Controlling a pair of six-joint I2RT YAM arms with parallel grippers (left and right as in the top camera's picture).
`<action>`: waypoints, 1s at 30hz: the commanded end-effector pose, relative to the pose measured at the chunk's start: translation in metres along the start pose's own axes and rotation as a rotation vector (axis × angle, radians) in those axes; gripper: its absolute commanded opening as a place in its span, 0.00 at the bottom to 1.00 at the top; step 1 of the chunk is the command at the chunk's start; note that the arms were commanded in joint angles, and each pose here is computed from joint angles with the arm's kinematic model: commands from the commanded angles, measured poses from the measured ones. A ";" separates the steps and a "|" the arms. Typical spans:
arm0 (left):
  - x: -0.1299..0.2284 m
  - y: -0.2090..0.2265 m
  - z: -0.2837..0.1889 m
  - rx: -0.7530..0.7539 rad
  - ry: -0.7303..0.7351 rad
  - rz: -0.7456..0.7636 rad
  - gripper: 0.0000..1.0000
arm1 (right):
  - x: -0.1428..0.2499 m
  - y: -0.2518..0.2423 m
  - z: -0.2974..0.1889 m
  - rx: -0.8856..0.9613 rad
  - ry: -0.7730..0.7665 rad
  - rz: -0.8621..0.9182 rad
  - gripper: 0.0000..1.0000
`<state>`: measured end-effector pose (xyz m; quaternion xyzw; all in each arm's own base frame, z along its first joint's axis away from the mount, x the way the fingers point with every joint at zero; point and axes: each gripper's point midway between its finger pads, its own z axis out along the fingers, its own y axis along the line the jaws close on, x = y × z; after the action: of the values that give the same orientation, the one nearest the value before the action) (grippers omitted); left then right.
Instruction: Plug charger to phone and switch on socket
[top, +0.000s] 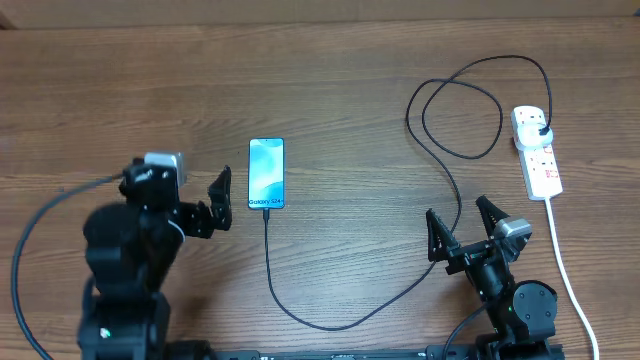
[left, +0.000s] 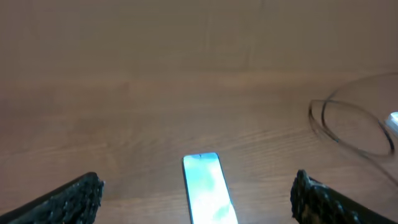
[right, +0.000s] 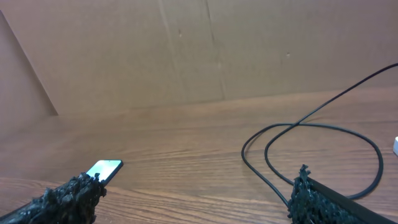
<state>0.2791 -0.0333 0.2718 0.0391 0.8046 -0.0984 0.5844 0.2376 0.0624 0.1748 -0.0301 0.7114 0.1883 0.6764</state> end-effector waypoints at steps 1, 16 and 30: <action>0.011 0.001 -0.007 -0.009 -0.087 0.041 1.00 | 0.001 -0.003 0.000 0.012 -0.007 -0.002 1.00; 0.058 0.012 -0.014 -0.068 -0.332 0.136 1.00 | 0.001 -0.003 0.000 0.012 -0.007 -0.002 1.00; 0.089 0.015 -0.009 -0.095 -0.347 0.296 0.99 | 0.001 -0.003 0.000 0.012 -0.007 -0.002 1.00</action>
<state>0.2458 -0.0237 0.1947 0.0989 0.6834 -0.0007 0.7234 0.2376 0.0624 0.1749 -0.0301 0.7113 0.1883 0.6766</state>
